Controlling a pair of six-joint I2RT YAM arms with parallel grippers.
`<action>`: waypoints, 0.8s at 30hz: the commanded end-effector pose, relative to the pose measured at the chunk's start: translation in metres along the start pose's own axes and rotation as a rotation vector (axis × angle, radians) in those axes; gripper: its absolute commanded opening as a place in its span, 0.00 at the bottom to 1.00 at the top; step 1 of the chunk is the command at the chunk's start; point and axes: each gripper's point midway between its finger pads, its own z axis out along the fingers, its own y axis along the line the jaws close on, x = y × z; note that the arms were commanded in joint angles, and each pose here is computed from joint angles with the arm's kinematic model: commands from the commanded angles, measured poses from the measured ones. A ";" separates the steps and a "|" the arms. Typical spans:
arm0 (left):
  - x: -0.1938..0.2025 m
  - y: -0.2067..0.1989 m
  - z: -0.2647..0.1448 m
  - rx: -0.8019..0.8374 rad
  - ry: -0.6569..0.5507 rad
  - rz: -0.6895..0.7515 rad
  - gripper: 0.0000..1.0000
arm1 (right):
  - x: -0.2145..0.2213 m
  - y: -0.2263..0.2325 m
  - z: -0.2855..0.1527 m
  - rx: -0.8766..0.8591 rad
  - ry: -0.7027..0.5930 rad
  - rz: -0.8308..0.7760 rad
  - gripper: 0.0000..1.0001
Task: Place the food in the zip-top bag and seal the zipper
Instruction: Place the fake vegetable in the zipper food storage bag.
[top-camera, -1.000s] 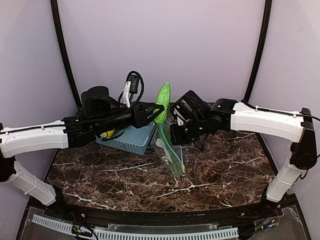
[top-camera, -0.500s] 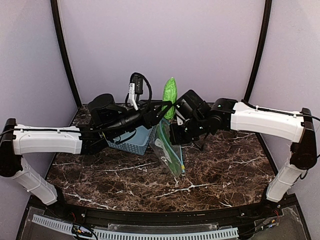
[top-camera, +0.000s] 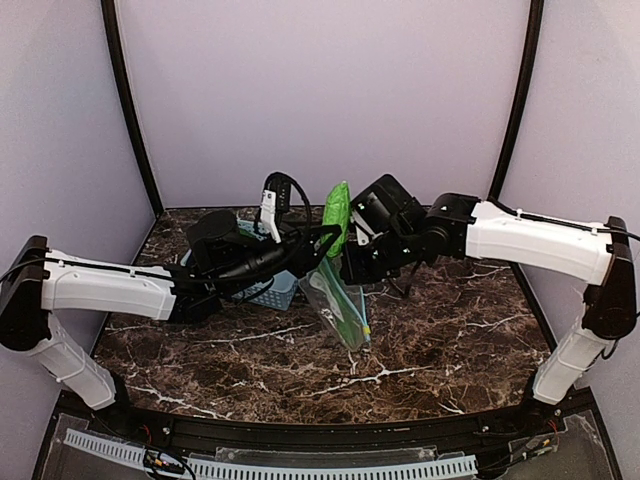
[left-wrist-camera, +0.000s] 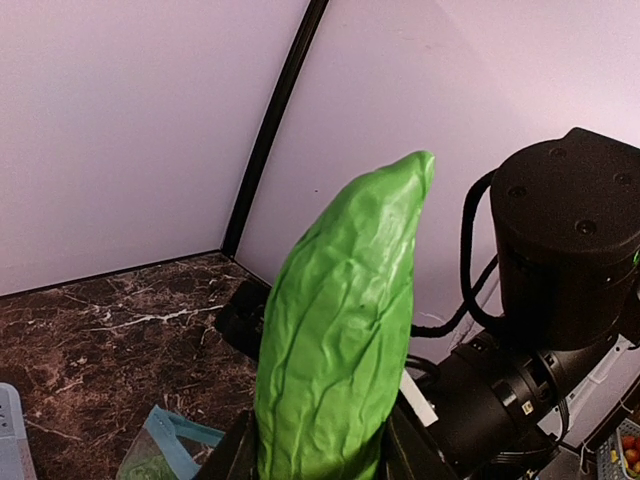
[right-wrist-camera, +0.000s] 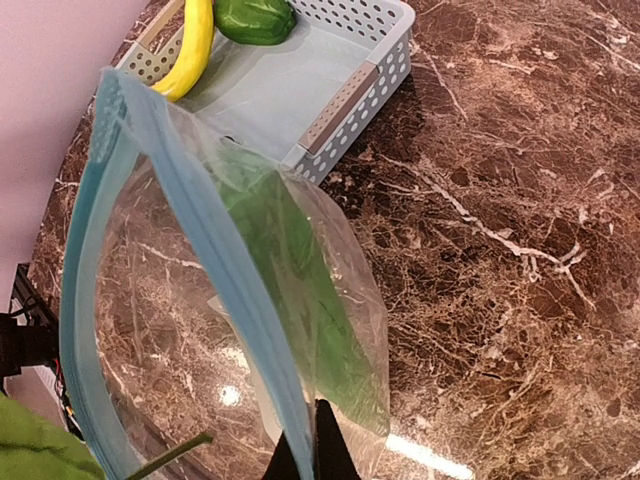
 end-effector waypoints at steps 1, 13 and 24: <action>0.017 0.003 0.002 -0.011 0.043 0.052 0.31 | -0.019 0.012 -0.018 -0.060 -0.069 0.011 0.00; 0.055 0.019 -0.003 -0.120 0.161 0.100 0.32 | -0.023 0.007 -0.016 -0.033 -0.081 0.020 0.00; 0.084 0.032 -0.018 -0.265 0.241 0.085 0.34 | -0.027 0.001 -0.012 -0.003 -0.089 0.042 0.00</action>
